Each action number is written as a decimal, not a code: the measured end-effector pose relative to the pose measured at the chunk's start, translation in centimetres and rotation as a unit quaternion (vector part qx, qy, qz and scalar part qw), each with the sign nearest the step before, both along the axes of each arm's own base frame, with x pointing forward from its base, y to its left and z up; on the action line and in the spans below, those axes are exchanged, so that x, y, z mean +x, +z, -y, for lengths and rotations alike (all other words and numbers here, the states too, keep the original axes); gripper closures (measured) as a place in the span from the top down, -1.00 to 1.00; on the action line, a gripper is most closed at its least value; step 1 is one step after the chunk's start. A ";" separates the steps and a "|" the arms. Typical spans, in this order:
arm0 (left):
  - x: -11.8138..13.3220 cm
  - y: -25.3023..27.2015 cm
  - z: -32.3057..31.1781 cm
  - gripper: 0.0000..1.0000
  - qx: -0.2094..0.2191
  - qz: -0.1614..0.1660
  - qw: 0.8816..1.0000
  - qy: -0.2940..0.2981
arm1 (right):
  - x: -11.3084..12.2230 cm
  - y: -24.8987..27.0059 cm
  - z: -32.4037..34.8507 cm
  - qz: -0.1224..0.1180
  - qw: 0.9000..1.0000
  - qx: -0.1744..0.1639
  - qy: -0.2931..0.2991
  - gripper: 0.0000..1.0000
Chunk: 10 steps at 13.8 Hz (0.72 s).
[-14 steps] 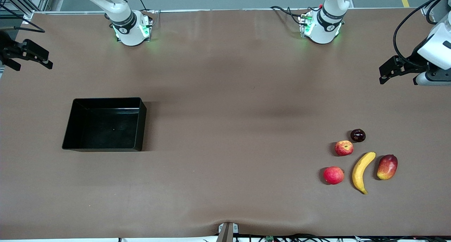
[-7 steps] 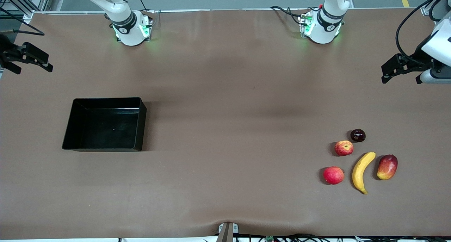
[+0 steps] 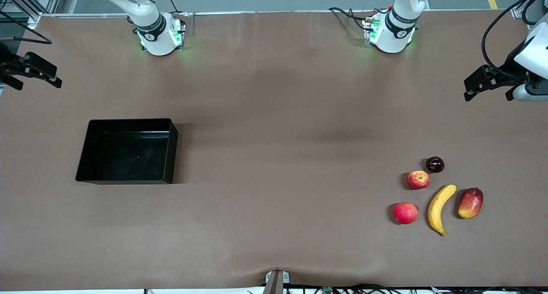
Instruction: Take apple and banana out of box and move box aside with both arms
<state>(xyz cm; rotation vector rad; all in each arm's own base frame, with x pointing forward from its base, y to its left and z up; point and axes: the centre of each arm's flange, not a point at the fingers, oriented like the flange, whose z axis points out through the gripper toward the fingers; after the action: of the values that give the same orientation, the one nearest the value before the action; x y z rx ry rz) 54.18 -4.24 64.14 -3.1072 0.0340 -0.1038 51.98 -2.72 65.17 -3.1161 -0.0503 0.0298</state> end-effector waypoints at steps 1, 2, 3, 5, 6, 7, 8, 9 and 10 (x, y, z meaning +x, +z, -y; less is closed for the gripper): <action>0.0 0.0 0.1 1.00 -0.006 -0.001 1.000 0.000 | 0.0 0.0 0.2 0.000 1.000 0.000 -0.001 1.00; 0.0 0.0 0.2 1.00 -0.013 -0.002 1.000 0.000 | 0.0 0.0 0.3 0.000 1.000 0.000 -0.002 1.00; -0.1 0.0 0.3 1.00 -0.017 -0.003 1.000 0.000 | 0.0 -0.1 0.3 -0.001 1.000 0.000 -0.002 1.00; -0.1 0.0 0.3 1.00 -0.018 -0.005 1.000 0.001 | 0.0 -0.1 0.3 -0.001 1.000 0.000 -0.002 1.00; -0.1 0.1 0.2 1.00 -0.018 -0.006 1.000 0.001 | 0.0 -0.1 0.3 -0.001 1.000 0.000 -0.002 1.00; -0.2 0.1 0.1 1.00 -0.018 -0.007 1.000 0.002 | 0.0 -0.1 0.3 -0.001 1.000 0.000 -0.002 1.00; -0.2 0.1 0.0 1.00 -0.018 -0.008 1.000 0.003 | 0.0 -0.1 0.3 -0.002 1.000 0.000 -0.003 1.00; -0.2 0.0 -0.1 1.00 -0.018 -0.009 1.000 0.004 | 0.0 -0.1 0.3 -0.002 1.000 0.000 -0.003 1.00; -0.2 0.0 -0.2 1.00 -0.018 -0.009 1.000 0.005 | 0.0 -0.1 0.4 -0.002 1.000 0.000 -0.003 1.00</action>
<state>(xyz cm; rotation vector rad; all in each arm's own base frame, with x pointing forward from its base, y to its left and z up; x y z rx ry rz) 53.99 -4.08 64.17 -3.1446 0.0177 -0.0768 52.00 -3.08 65.05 -3.1159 -0.0413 0.0367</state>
